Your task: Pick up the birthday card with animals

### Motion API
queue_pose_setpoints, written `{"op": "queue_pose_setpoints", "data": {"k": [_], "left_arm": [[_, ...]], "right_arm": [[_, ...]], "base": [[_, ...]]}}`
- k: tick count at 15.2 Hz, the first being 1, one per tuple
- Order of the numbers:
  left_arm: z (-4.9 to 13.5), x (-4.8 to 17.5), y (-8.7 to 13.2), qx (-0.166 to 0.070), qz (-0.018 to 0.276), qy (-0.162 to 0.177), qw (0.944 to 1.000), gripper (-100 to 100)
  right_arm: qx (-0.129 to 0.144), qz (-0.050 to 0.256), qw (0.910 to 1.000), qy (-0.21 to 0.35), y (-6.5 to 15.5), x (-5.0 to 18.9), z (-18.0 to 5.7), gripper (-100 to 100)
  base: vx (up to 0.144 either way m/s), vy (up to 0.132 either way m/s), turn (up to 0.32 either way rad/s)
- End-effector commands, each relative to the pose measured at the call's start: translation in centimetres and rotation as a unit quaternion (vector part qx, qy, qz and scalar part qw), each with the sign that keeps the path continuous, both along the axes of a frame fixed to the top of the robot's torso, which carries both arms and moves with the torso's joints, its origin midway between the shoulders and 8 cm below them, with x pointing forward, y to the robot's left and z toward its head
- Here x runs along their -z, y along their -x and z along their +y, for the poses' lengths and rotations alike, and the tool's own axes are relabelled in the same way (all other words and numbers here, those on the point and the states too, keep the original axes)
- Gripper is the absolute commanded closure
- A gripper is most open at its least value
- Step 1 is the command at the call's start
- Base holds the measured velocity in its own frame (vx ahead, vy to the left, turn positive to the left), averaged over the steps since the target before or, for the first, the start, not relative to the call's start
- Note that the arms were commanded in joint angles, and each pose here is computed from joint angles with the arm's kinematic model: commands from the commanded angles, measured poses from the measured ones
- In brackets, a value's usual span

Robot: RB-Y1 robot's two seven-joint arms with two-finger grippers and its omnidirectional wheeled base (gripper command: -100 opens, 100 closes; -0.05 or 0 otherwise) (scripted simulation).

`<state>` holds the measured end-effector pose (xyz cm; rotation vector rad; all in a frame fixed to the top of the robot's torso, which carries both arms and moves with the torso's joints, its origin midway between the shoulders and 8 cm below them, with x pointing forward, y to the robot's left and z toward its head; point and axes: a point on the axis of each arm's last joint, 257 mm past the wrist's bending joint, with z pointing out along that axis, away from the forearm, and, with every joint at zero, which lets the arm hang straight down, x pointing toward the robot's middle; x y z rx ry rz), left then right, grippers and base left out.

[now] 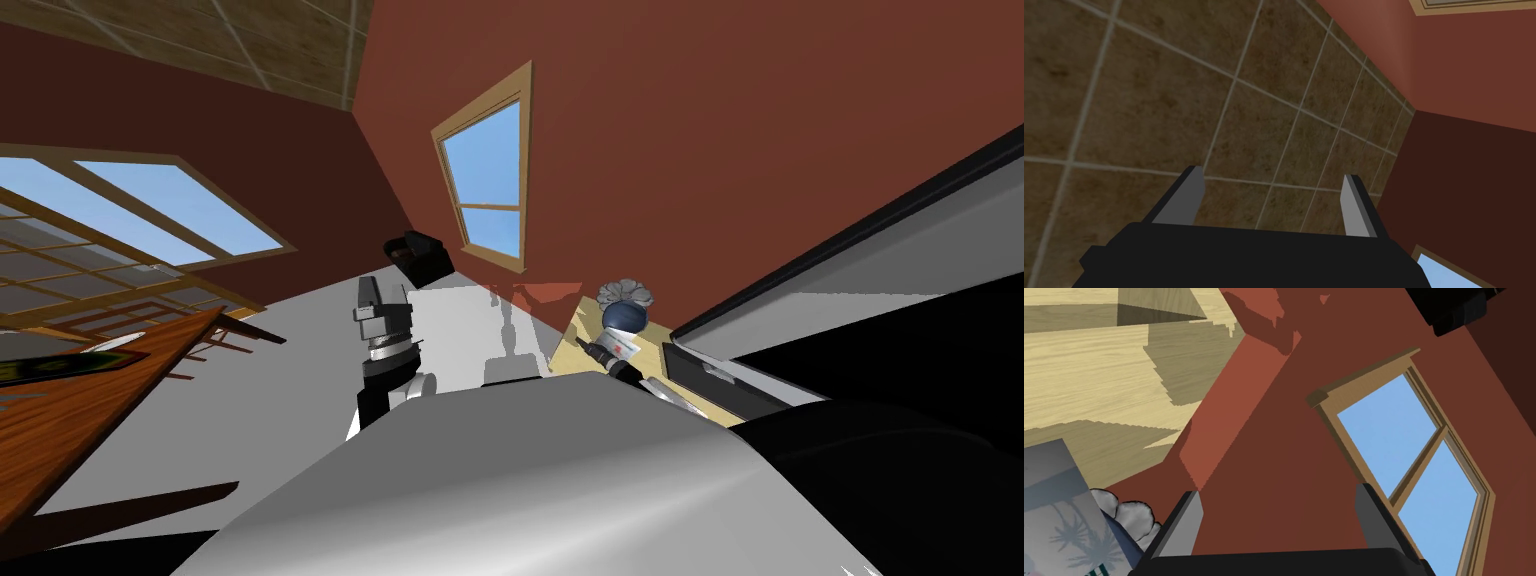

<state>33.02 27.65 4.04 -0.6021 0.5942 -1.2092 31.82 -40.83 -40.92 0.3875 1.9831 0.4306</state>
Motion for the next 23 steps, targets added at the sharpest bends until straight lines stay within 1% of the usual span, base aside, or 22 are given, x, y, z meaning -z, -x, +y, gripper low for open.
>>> {"op": "queue_pose_setpoints", "data": {"k": [1,3,4,6,7,8,9,10,12,13,14,16,17,18,19,20,21,22,23], "left_arm": [[0.0,0.0,0.0,0.000,0.000,0.000,1.0000,0],[0.0,0.0,0.0,0.000,0.000,0.000,1.0000,0],[0.0,0.0,0.0,0.000,0.000,0.000,1.0000,0],[0.0,0.0,0.0,0.000,0.000,0.000,1.0000,0],[0.0,0.0,0.0,0.000,0.000,0.000,1.0000,0],[0.0,0.0,0.0,0.000,0.000,0.000,1.0000,0],[0.0,0.0,0.0,0.000,0.000,0.000,1.0000,0],[0.0,0.0,0.0,0.000,0.000,0.000,1.0000,0],[0.0,0.0,0.0,0.000,0.000,0.000,1.0000,0],[0.0,0.0,0.0,0.000,0.000,0.000,1.0000,0],[0.0,0.0,0.0,0.000,0.000,0.000,1.0000,0],[0.0,0.0,0.0,0.000,0.000,0.000,1.0000,0],[0.0,0.0,0.0,0.000,0.000,0.000,1.0000,0],[0.0,0.0,0.0,0.000,0.000,0.000,1.0000,0],[0.0,0.0,0.0,0.000,0.000,0.000,1.0000,0],[0.0,0.0,0.0,0.000,0.000,0.000,1.0000,0],[0.0,0.0,0.0,0.000,0.000,0.000,1.0000,0],[0.0,0.0,0.0,0.000,0.000,0.000,1.0000,0],[0.0,0.0,0.0,0.000,0.000,0.000,1.0000,0]], "right_arm": [[-0.001,0.024,0.9992,0.033,1.3,1.4,-2.1,-100],[0.002,0.028,0.9990,0.034,1.5,1.7,-2.4,-100],[-0.010,0.046,0.9961,0.074,2.4,2.3,-4.4,-100],[-0.001,0.059,0.9952,0.078,3.3,3.2,-5.3,-100],[-0.013,0.077,0.9900,0.118,4.2,3.7,-7.4,-100],[-0.005,0.090,0.9886,0.121,5.2,4.4,-8.3,-100],[-0.005,0.090,0.9886,0.121,5.2,4.4,-8.3,-100],[-0.017,0.106,0.9814,0.159,6.0,4.5,-10.3,-100],[-0.009,0.120,0.9793,0.163,7.1,5.3,-11.4,-100],[-0.009,0.120,0.9793,0.163,7.1,5.3,-11.4,-100],[-0.020,0.137,0.9698,0.200,8.1,5.3,-13.5,-100],[-0.013,0.150,0.9676,0.203,9.1,5.8,-14.4,-100],[-0.023,0.168,0.9561,0.239,10.1,5.7,-16.7,-100],[-0.017,0.178,0.9537,0.242,11.0,6.1,-17.5,-100],[-0.022,0.204,0.9389,0.277,12.8,6.1,-20.2,-100],[-0.021,0.206,0.9379,0.278,13.0,6.1,-20.5,-100],[-0.027,0.230,0.9217,0.311,14.7,5.7,-23.1,-100],[-0.025,0.233,0.9207,0.312,15.0,5.8,-23.3,-100],[-0.034,0.252,0.9045,0.342,16.2,5.2,-25.6,-100]], "base": [[0.020,0.088,0.069],[0.018,0.055,0.003],[0.023,0.059,0.051],[0.031,0.068,0.047],[0.033,0.074,0.067],[0.035,0.087,0.066],[0.025,0.069,0.012],[0.032,0.084,0.052],[0.032,0.079,0.042],[0.013,0.031,-0.005],[0.024,0.045,0.053],[0.022,0.055,0.053],[0.039,0.071,0.062],[0.047,0.085,0.059],[0.054,0.107,0.083],[0.050,0.110,0.068],[0.051,0.118,0.069],[0.057,0.105,0.064],[0.056,0.103,0.083]]}}
